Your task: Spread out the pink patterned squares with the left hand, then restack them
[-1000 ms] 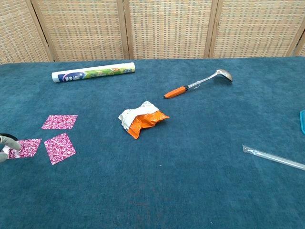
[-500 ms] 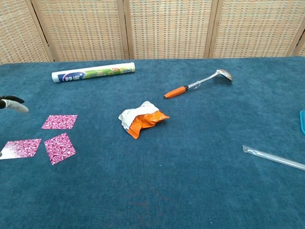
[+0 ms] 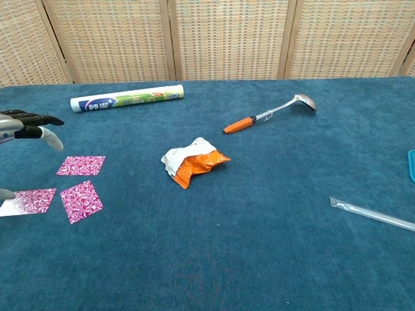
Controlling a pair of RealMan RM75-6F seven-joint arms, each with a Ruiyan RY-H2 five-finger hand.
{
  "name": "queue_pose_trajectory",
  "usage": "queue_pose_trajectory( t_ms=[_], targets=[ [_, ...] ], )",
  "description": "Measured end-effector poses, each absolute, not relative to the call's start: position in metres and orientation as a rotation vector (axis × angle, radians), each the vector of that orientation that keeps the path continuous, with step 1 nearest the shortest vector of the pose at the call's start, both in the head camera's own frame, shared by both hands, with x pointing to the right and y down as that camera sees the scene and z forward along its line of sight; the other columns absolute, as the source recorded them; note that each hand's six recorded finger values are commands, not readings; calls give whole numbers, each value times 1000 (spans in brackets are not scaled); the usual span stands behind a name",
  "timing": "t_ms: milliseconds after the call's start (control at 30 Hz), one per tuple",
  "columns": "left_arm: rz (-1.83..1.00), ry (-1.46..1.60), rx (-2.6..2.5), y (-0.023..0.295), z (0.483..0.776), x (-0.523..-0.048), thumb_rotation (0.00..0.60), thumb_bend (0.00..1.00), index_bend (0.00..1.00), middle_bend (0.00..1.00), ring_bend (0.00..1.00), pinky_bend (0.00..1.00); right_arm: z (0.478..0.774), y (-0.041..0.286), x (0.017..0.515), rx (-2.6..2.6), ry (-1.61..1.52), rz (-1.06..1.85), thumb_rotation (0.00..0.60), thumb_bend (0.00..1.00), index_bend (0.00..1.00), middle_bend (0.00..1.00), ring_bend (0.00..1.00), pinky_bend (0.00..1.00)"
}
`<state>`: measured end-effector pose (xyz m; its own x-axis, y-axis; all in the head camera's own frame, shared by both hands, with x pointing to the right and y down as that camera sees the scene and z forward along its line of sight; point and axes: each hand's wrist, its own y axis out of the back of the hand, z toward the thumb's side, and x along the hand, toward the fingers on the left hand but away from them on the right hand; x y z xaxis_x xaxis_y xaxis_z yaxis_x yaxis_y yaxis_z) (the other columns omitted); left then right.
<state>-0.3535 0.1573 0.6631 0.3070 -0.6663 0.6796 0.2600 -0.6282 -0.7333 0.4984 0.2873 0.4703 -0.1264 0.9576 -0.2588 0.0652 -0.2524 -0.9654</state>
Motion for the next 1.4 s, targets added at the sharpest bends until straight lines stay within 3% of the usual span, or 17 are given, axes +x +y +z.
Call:
queue_pose_trajectory(
  t_ms=[1400],
  targets=[
    [-1328,257,-1700,170,715,-296,600,172,250,0,0,0,468,292,506,-1355,-1228,1490,600,11,296,256,0,0]
  ],
)
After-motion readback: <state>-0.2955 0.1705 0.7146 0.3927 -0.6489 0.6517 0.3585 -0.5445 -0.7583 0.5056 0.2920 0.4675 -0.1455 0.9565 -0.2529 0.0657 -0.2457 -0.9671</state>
